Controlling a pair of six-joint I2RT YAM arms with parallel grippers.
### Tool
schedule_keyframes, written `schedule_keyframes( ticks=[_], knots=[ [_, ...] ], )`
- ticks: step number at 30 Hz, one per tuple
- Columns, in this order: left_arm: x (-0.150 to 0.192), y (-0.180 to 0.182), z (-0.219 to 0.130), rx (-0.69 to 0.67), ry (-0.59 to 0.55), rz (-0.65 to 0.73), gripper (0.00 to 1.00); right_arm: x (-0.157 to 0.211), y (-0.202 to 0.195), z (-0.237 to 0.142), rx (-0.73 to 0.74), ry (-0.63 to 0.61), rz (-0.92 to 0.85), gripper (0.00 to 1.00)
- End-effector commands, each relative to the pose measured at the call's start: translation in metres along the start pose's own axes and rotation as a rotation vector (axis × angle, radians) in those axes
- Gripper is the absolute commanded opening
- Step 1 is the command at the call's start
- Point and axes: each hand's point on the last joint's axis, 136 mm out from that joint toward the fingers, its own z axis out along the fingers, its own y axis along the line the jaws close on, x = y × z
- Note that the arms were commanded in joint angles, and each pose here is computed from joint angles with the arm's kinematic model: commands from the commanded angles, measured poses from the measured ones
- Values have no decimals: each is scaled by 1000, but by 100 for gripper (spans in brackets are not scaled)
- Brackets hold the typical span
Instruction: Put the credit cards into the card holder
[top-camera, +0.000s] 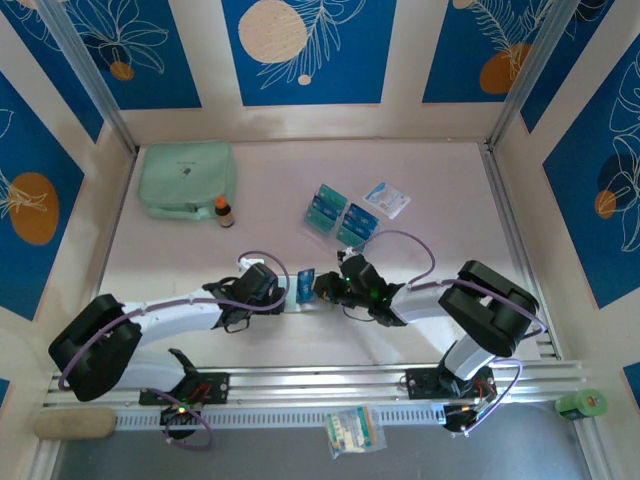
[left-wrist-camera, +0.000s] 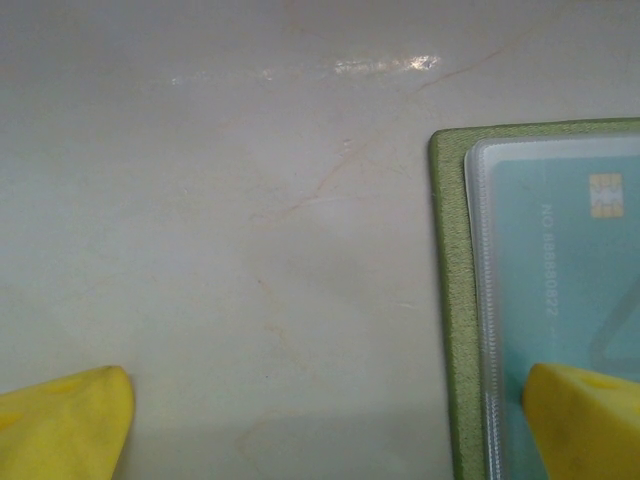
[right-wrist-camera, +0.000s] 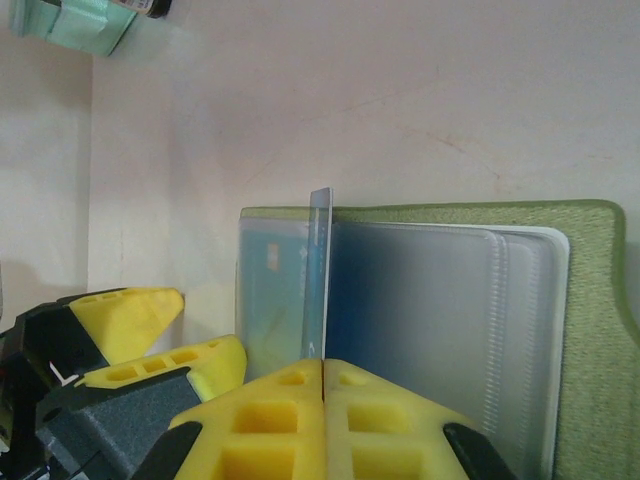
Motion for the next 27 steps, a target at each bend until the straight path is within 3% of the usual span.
schedule_keyframes(
  ticks=[1, 17, 27],
  knots=[
    [7, 12, 0, -34, 12, -1, 100, 7, -4, 1, -5, 9, 17, 0],
    [-13, 0, -11, -1, -27, 9, 100, 12, -12, 0, 8, 14, 28, 0],
    [0, 4, -1, -13, 11, 9, 100, 19, -17, -2, 22, 21, 22, 0]
  ],
)
